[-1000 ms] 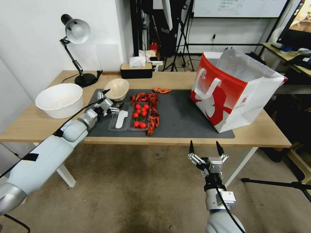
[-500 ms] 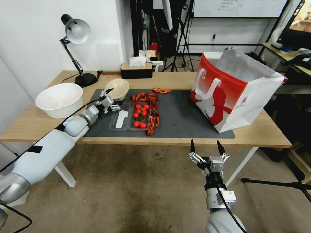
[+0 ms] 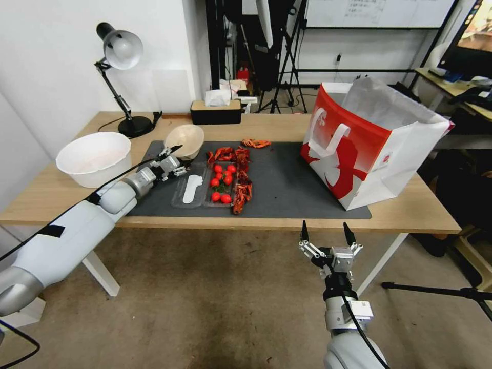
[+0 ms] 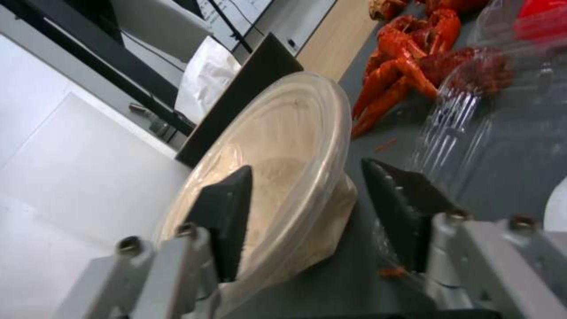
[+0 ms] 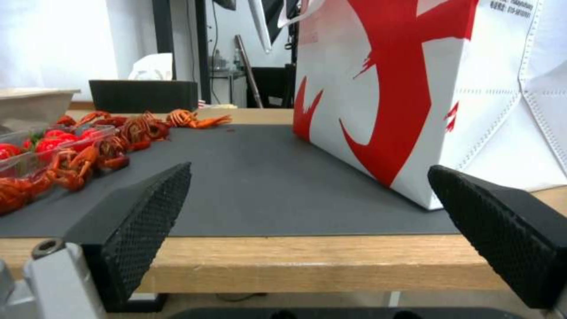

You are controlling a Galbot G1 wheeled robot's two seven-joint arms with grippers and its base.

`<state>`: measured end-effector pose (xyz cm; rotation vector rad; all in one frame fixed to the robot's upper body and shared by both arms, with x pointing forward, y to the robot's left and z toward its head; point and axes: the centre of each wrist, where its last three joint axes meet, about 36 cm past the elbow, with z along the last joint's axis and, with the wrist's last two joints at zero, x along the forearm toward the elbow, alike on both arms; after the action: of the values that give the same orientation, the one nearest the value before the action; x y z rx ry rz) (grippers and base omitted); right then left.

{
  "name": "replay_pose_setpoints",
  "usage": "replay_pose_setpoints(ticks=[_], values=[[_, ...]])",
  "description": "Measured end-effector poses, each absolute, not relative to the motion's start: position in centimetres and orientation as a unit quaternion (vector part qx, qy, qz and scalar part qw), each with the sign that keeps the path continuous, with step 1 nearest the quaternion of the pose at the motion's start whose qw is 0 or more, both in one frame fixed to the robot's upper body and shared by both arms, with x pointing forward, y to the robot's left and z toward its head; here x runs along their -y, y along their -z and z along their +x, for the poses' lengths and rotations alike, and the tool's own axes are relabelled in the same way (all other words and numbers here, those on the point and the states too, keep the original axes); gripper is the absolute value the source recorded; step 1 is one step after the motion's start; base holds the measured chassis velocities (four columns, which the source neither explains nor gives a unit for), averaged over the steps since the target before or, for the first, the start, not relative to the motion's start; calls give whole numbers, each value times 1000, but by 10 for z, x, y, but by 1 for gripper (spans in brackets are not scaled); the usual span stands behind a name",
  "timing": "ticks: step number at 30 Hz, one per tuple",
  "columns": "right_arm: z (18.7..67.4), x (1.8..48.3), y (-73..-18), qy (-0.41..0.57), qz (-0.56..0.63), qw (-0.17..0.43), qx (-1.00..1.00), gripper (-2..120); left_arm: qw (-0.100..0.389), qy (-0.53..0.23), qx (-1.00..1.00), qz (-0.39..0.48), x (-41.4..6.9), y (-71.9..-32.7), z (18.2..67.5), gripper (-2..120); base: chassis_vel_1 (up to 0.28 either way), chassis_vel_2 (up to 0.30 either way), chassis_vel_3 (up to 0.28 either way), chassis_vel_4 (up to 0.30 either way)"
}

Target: Pick up the trash from the table and place it into the takeout bag.

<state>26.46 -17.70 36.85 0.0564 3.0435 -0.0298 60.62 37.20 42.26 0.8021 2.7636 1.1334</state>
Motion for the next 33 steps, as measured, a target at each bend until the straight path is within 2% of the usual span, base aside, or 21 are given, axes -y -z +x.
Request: replay_pose_setpoints(ticks=[1, 3, 5, 7, 10, 14, 19, 23, 26, 27, 30, 31, 33], values=[[265, 177, -369, 9, 19, 49, -999, 100, 23, -368, -892, 260, -373, -423, 606, 39, 0, 0, 0, 0], [265, 177, -369, 9, 19, 49, -999, 100, 23, -369, -892, 261, -373, -423, 607, 38, 0, 0, 0, 0], [265, 176, -368, 8, 19, 48, -999, 100, 20, -372, -890, 262, -376, -424, 607, 27, 0, 0, 0, 0], [265, 176, -367, 8, 19, 48, -999, 100, 20, -373, -890, 262, -376, -424, 607, 23, 0, 0, 0, 0], [265, 176, -367, 8, 19, 48, -999, 100, 18, -375, -888, 264, -378, -424, 608, 9, 0, 0, 0, 0], [265, 176, -367, 8, 19, 48, -999, 100, 17, -378, -886, 268, -380, -426, 609, 0, 0, 0, 0, 0], [265, 175, -367, 7, 20, 49, -999, 100, 20, -381, -882, 279, -381, -430, 612, 0, 0, 0, 0, 0], [265, 175, -367, 6, 20, 48, -999, 100, 40, -376, -880, 289, -373, -438, 618, 0, 0, 0, 0, 0], [265, 175, -367, 6, 20, 49, -999, 100, 92, -352, -880, 306, -341, -473, 630, 0, 0, 0, 0, 0], [265, 175, -367, 6, 20, 49, -999, 100, 92, -352, -880, 306, -341, -473, 630, 0, 0, 0, 0, 0], [265, 174, -368, 6, 21, 49, -999, 100, 150, -327, -872, 333, -288, -528, 647, 0, 0, 0, 0, 0], [265, 174, -368, 6, 21, 49, -999, 100, 150, -327, -872, 333, -288, -528, 647, 0, 0, 0, 0, 0], [264, 174, -368, 6, 21, 48, -999, 100, 175, -312, -864, 353, -254, -555, 650, 0, 0, 0, 0, 0]])
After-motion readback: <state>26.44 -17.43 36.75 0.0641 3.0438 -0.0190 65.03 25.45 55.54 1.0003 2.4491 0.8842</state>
